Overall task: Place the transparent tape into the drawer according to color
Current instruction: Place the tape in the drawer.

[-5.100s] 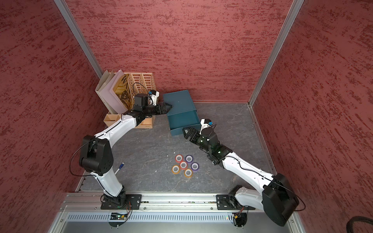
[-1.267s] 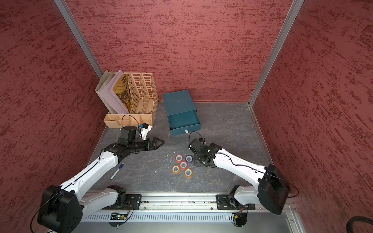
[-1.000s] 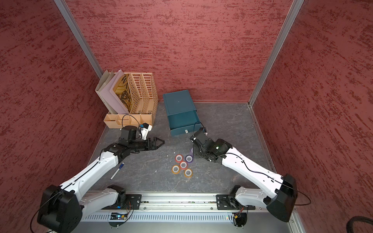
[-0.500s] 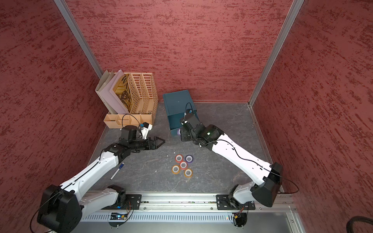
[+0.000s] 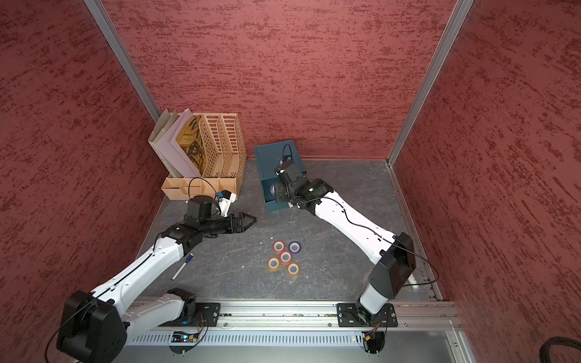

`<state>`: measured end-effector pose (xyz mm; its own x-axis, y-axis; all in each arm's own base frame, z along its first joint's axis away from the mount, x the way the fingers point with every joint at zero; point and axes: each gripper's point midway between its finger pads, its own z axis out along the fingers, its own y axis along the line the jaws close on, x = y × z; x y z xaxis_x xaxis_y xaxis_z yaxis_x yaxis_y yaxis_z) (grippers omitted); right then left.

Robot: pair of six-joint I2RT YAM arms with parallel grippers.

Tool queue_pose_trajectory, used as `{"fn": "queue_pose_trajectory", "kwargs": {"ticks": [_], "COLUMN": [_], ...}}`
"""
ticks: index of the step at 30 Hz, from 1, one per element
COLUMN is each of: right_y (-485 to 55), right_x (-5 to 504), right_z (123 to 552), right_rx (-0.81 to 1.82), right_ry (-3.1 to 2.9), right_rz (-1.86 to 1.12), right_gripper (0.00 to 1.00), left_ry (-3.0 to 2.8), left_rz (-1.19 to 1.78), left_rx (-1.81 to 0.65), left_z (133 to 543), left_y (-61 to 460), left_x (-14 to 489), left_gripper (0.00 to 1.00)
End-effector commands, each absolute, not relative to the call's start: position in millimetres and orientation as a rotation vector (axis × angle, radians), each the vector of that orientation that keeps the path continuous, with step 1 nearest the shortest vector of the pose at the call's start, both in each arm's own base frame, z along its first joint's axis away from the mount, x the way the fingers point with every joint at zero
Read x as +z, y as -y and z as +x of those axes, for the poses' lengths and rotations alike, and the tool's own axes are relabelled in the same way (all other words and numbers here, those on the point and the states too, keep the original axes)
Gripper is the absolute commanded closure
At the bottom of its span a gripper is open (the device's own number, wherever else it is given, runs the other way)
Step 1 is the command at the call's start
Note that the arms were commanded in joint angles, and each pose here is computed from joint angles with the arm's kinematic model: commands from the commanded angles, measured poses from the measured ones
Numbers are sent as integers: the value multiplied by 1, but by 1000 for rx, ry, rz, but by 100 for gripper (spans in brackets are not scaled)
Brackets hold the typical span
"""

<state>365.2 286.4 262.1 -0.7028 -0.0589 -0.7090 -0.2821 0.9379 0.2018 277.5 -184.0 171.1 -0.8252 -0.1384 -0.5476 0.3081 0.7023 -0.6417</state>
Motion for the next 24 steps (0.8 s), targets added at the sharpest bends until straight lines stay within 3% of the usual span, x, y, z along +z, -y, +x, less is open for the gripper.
{"fn": "queue_pose_trajectory", "kwargs": {"ticks": [1,5,7,18,24], "right_y": [-293,-291,-289,-275,-258], "right_x": [282,286,289,317,318], "right_z": [375,377,377,353,317], "right_rx": [422,418,417,460,529], "right_ry": [-2276,-2254,-2245,-2219,-2252], "right_rz": [-261,-265,-264,-283,-310], "right_gripper": [79,48,40,26,11], "left_ry": [-2323,-2323,-2324,-2316,-2318], "left_rz": [150,150,147,151,155], "left_rx": [-1004,-998,-997,-993,-987], "left_z": [276,277,277,279,281], "left_y": [184,183,183,183,183], "left_x": [173,173,173,177,177], "left_gripper": [0,0,0,0,0]}}
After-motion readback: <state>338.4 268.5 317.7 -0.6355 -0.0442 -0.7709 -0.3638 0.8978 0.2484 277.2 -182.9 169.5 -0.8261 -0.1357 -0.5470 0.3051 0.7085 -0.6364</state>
